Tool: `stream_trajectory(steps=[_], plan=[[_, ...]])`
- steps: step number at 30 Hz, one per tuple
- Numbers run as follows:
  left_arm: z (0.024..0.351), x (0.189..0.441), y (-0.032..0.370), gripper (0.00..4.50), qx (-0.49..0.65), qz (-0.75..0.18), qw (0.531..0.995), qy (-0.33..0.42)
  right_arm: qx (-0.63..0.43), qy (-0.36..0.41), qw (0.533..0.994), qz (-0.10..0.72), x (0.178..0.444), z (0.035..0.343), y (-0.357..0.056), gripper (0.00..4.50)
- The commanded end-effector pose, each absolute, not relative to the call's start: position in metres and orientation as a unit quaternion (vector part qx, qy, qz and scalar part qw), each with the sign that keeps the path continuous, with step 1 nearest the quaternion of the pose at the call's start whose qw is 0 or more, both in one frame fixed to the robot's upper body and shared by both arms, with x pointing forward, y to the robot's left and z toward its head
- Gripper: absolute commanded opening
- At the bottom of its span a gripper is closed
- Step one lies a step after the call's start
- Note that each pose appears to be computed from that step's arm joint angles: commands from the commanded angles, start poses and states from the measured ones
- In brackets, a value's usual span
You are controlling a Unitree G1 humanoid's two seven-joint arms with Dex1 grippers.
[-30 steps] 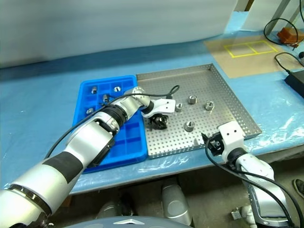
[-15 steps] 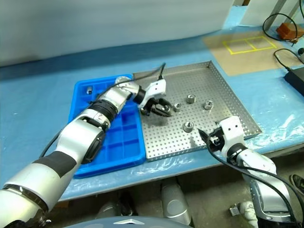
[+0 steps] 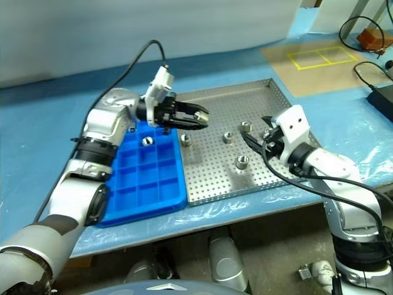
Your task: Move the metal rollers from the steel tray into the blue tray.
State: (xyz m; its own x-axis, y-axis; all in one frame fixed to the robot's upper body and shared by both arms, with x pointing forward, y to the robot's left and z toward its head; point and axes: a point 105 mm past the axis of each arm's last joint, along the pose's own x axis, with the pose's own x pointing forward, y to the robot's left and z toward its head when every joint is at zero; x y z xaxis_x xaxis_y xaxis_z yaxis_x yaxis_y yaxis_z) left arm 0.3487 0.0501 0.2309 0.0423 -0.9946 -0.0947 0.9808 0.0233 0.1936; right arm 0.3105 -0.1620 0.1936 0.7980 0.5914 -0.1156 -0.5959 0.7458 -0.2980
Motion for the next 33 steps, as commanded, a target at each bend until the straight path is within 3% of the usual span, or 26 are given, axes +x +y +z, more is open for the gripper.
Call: stream_trajectory(steps=[1, 10, 17, 33], plan=[[0.246, 0.341, 0.064, 1.74, 0.103, -0.662, 0.74, -0.066, -0.17, -0.007, 0.912, 0.373, 0.313, 0.197, -0.14, 3.73], [0.219, 0.334, 0.113, 1.74, 0.096, -0.564, 0.82, -0.028, -0.172, -0.015, 0.839, 0.515, 0.324, 0.191, -0.075, 3.73], [0.18, 0.335, 0.151, 1.74, 0.094, -0.476, 0.874, 0.031, -0.166, -0.028, 0.805, 0.569, 0.33, 0.187, -0.039, 3.73], [0.121, 0.313, 0.157, 1.74, 0.111, -0.465, 0.87, 0.12, -0.163, -0.017, 0.799, 0.579, 0.326, 0.178, -0.036, 3.73]])
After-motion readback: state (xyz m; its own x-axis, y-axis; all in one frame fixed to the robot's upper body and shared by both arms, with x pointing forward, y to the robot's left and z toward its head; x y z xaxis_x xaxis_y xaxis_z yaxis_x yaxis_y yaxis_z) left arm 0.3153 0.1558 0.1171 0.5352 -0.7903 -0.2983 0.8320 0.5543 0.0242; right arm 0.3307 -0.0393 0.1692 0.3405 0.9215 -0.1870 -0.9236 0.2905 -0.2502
